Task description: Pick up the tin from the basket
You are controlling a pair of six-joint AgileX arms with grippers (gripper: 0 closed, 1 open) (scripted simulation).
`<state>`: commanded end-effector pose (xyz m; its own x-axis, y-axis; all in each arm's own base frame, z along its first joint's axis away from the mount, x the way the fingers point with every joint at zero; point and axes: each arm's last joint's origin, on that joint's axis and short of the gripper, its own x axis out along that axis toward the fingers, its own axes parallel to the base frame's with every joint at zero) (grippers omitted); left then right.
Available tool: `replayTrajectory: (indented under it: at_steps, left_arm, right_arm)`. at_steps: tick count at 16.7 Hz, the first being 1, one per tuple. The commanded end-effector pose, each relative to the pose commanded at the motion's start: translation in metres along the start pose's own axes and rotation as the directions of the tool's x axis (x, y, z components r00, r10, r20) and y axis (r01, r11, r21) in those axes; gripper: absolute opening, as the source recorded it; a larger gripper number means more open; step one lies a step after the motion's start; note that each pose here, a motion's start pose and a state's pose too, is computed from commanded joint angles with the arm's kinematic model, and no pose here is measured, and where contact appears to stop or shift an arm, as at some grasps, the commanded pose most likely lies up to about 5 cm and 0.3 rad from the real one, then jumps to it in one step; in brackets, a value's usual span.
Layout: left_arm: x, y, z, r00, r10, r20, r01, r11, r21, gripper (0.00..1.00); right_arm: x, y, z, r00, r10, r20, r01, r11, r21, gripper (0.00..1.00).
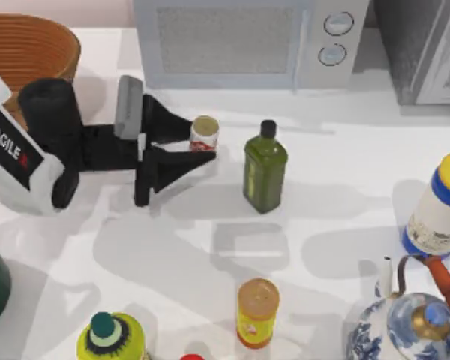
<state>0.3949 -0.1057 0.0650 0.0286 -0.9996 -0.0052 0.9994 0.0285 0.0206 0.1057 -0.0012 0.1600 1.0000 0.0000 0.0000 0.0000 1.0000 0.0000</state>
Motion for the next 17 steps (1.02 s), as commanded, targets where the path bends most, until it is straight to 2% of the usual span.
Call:
replayTrajectory:
  at_steps: [2,4,11,17]
  left_arm:
    - [-0.007,0.004,-0.026,0.999,-0.037,0.003,0.037,0.999,-0.010,0.00]
    - [-0.016,0.006,-0.041,0.999,-0.048,0.005,0.049,0.999,-0.017,0.00]
    - [-0.022,0.007,-0.047,0.999,-0.049,0.006,0.049,0.999,-0.020,0.00]
    - [-0.022,0.007,-0.047,0.999,-0.049,0.006,0.049,0.999,-0.020,0.45]
  right_arm:
    - [0.000,0.000,0.000,1.000,0.000,0.000,0.000,1.000,0.000,1.00]
    - [0.000,0.000,0.000,1.000,0.000,0.000,0.000,1.000,0.000,1.00]
    - [0.000,0.000,0.000,1.000,0.000,0.000,0.000,1.000,0.000,1.00]
    - [0.000,0.000,0.000,1.000,0.000,0.000,0.000,1.000,0.000,1.00]
